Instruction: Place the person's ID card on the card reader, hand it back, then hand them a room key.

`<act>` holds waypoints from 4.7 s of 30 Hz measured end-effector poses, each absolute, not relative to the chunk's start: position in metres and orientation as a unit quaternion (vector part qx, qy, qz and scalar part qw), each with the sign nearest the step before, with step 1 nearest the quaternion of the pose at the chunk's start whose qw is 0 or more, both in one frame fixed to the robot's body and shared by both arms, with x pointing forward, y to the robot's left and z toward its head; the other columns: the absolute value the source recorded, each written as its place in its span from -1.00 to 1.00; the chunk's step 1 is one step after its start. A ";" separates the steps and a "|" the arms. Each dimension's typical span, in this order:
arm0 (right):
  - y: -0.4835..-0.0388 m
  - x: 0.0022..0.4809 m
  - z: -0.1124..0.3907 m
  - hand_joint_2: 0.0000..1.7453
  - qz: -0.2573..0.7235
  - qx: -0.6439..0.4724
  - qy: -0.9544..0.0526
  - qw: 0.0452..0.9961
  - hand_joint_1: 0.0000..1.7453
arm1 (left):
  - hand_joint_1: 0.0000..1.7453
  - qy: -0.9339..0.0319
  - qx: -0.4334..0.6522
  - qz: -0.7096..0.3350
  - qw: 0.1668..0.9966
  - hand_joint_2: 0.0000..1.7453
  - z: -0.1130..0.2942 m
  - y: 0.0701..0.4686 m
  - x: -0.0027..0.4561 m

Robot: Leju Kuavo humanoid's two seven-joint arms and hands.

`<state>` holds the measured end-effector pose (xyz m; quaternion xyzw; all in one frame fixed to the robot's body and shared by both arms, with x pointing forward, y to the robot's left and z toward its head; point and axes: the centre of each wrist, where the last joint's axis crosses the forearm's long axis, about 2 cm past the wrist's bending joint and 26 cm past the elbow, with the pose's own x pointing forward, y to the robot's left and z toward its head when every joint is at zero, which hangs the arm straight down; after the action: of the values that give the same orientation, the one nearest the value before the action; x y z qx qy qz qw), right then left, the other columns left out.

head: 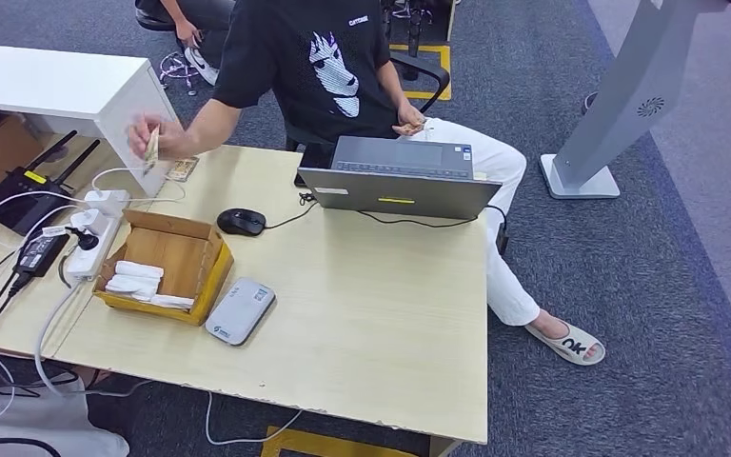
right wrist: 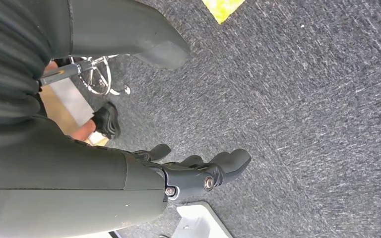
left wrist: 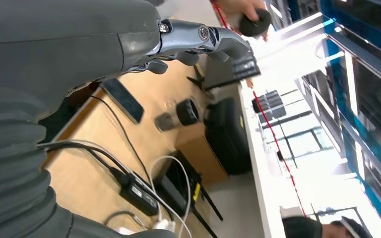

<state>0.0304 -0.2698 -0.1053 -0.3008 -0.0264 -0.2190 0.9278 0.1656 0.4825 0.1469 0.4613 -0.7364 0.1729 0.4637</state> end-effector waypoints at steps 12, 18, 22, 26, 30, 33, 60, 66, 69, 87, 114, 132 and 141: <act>-0.270 0.030 -0.106 1.00 -0.189 -0.292 -0.018 0.937 -1.00 | -1.00 -0.758 0.436 0.035 0.485 1.00 0.194 0.452 0.253; -0.269 0.032 -0.106 1.00 -0.170 -0.286 -0.020 0.943 -1.00 | -1.00 -0.753 0.436 -0.031 0.492 1.00 0.210 0.428 0.290; -0.270 0.033 -0.106 1.00 -0.153 -0.282 -0.022 0.947 -1.00 | 0.50 -0.745 0.442 -0.078 0.494 1.00 0.218 0.410 0.312; -0.273 0.034 -0.106 1.00 -0.131 -0.279 -0.026 0.951 -1.00 | 1.00 -0.735 0.451 -0.131 0.490 1.00 0.227 0.392 0.330; -0.276 0.034 -0.107 1.00 -0.103 -0.276 -0.030 0.955 -1.00 | 1.00 -0.721 0.464 -0.183 0.481 1.00 0.233 0.376 0.343; -0.279 0.034 -0.107 1.00 -0.082 -0.273 -0.033 0.958 -1.00 | 1.00 -0.708 0.476 -0.220 0.473 1.00 0.236 0.365 0.351; -0.285 0.029 -0.109 1.00 -0.042 -0.260 -0.028 0.964 -1.00 | 1.00 -0.650 0.397 -0.413 0.499 1.00 0.226 0.341 0.355; -0.285 0.028 -0.109 1.00 -0.042 -0.257 -0.026 0.965 -1.00 | 1.00 -0.641 0.361 -0.476 0.482 1.00 0.222 0.328 0.349; -0.285 0.028 -0.109 1.00 -0.040 -0.255 -0.027 0.966 -1.00 | 1.00 -0.635 0.351 -0.497 0.476 1.00 0.216 0.324 0.346; -0.286 0.027 -0.109 1.00 -0.038 -0.253 -0.021 0.967 -1.00 | 1.00 -0.563 0.319 -0.585 0.489 1.00 0.169 0.331 0.324; -0.285 0.027 -0.109 1.00 -0.028 -0.248 -0.022 0.968 -1.00 | 1.00 -0.482 0.344 -0.625 0.509 1.00 0.137 0.352 0.316; -0.285 0.026 -0.109 1.00 -0.013 -0.248 -0.021 0.969 -1.00 | 1.00 -0.486 0.345 -0.628 0.500 1.00 0.103 0.337 0.313; -0.283 0.025 -0.109 1.00 -0.014 -0.246 -0.020 0.969 -1.00 | 1.00 -0.487 0.345 -0.628 0.499 1.00 0.103 0.336 0.314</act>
<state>0.0251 -0.2827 -0.1092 -0.2464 -0.0198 -0.0142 0.9689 0.3139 0.3358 0.1027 0.3450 -0.4867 -0.6284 0.4992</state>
